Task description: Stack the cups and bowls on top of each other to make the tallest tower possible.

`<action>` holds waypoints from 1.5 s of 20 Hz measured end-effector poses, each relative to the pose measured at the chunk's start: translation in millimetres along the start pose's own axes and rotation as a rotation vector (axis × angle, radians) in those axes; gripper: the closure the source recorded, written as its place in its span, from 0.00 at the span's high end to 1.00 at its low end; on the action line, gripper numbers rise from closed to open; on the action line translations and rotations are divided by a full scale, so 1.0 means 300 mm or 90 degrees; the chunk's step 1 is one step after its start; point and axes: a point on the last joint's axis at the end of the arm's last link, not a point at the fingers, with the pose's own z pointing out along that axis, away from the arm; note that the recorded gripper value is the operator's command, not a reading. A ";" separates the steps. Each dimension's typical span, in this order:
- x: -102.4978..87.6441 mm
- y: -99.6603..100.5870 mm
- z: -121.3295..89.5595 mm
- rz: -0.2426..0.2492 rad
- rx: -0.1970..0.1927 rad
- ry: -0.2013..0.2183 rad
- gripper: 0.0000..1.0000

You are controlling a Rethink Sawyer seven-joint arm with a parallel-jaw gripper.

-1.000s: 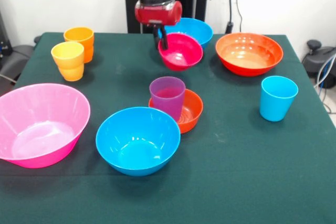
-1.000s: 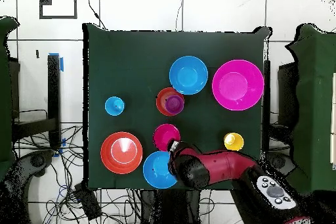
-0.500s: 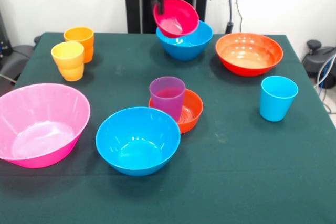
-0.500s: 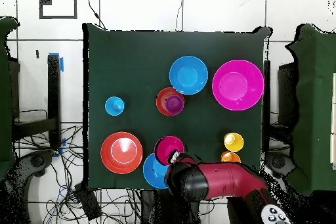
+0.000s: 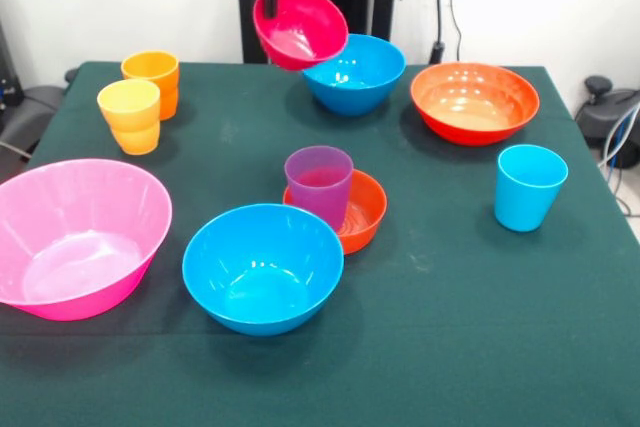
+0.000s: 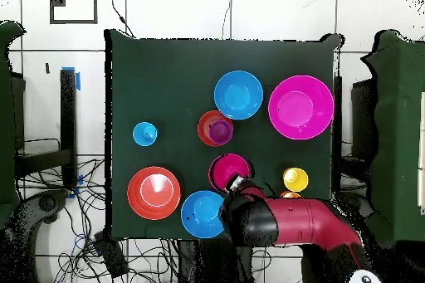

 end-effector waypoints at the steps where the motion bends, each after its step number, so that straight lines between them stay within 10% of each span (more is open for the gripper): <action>1: -0.011 0.022 0.025 -0.005 0.002 -0.003 0.00; 7: -0.024 0.139 0.150 -0.008 0.002 0.002 0.00; 17: -0.077 0.312 0.307 0.078 -0.055 0.014 0.00; 30: -0.266 0.216 0.260 0.180 -0.065 0.008 0.00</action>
